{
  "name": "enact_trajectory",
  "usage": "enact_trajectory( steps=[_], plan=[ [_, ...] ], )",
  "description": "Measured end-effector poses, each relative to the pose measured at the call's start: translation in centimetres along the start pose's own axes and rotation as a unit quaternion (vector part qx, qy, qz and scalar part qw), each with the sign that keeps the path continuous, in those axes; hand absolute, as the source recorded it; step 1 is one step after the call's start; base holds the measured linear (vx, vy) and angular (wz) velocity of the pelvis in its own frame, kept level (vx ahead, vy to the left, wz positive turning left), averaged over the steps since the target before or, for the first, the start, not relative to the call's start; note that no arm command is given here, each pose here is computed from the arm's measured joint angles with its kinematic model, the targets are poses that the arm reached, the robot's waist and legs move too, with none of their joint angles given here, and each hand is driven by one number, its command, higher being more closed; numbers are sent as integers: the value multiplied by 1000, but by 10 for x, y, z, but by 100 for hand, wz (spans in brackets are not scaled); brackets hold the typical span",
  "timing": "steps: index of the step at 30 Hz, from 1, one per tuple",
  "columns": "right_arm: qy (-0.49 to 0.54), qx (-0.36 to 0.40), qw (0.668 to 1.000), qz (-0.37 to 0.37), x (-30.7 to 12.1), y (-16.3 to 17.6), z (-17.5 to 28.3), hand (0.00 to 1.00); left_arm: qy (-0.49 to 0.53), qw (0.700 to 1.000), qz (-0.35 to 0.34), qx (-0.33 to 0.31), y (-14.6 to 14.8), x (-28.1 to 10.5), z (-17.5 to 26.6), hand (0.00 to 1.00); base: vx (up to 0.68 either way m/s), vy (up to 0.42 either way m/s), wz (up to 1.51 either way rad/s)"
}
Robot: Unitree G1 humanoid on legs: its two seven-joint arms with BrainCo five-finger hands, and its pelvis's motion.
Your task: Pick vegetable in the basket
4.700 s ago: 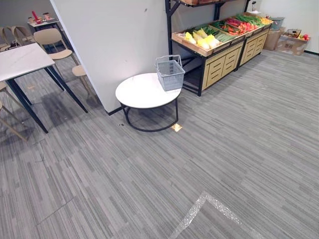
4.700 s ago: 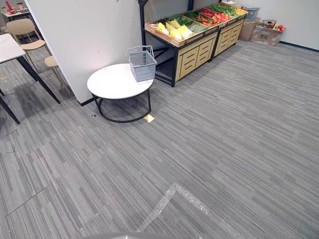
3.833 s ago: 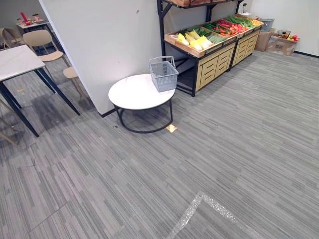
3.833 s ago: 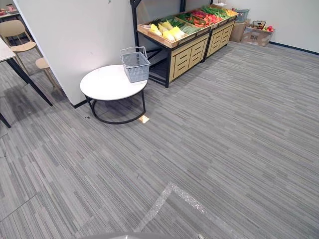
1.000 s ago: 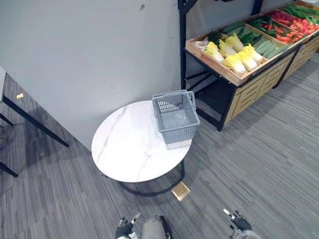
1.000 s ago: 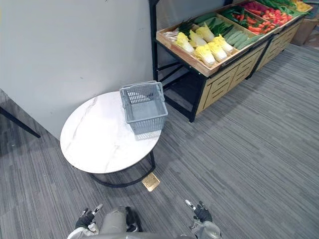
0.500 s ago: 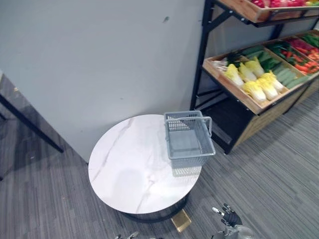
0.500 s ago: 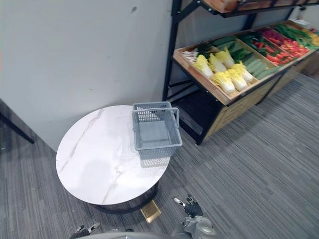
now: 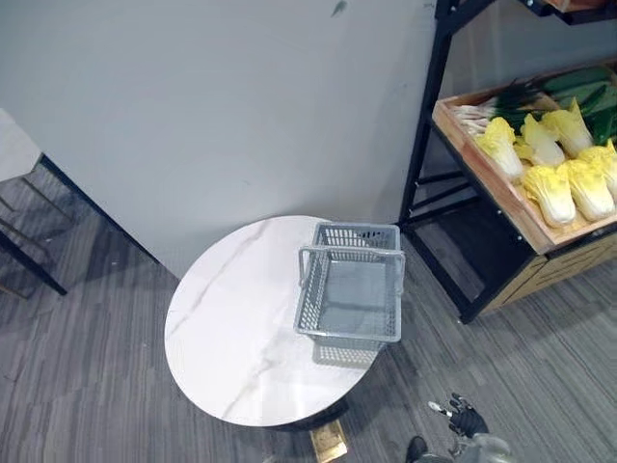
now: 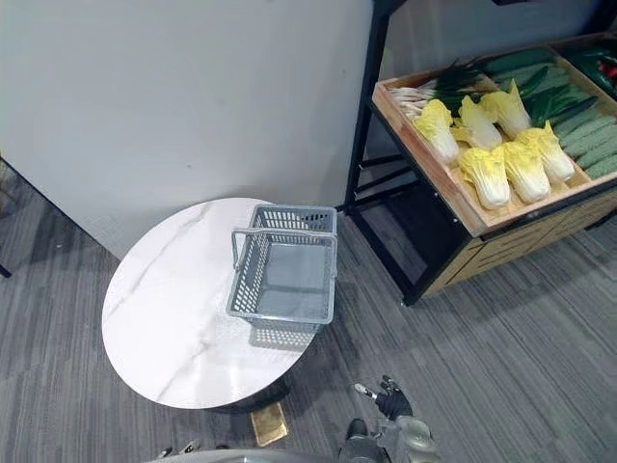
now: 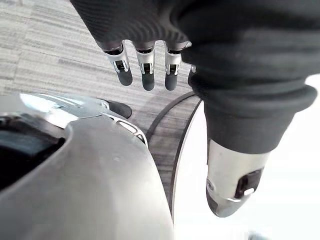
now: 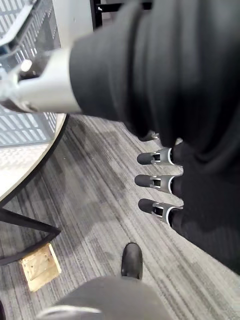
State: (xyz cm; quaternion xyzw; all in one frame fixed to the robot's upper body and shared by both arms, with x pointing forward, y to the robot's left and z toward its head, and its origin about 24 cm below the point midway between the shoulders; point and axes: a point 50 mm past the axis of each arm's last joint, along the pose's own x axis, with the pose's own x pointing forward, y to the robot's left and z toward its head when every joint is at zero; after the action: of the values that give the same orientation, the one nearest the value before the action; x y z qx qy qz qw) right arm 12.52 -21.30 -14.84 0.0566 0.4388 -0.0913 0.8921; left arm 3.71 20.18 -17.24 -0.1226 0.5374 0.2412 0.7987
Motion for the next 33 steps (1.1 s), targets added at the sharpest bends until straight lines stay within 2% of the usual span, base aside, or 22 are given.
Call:
enact_trajectory(
  steps=[4,6,9,13,15,17,20,24,29,33],
  plan=[
    [-9,-2,1000,-24,-4,-14,0,0,-11,1000,-2,11,1,1,6,0,38,-105,74],
    [-56,-3,998,-27,-3,-14,21,0,-15,1000,1,18,1,1,7,0,-44,4,22],
    [-162,-46,985,-30,-8,-12,70,0,-19,999,2,34,1,1,9,0,-110,101,0],
    [-317,-156,933,-68,-33,-13,144,0,-32,997,1,76,6,2,17,0,-57,183,3],
    [-393,-226,887,-90,-49,-11,183,0,-34,993,1,109,10,2,19,0,23,148,1],
    [-440,-264,852,-106,-59,-9,213,0,-37,992,-3,124,8,3,21,0,47,115,-1],
    [-505,-313,797,-109,-77,7,252,0,-44,990,-9,135,5,4,25,0,29,50,-1],
    [-581,-385,712,-83,-101,47,295,0,-58,989,-17,136,-2,5,34,0,25,-12,2],
    [-620,-409,668,-45,-114,86,324,0,-73,988,-22,136,-7,6,43,0,39,-8,7],
    [-611,-437,658,-50,-110,98,342,0,-84,987,-25,135,-11,7,51,0,24,-6,16]
  ],
)
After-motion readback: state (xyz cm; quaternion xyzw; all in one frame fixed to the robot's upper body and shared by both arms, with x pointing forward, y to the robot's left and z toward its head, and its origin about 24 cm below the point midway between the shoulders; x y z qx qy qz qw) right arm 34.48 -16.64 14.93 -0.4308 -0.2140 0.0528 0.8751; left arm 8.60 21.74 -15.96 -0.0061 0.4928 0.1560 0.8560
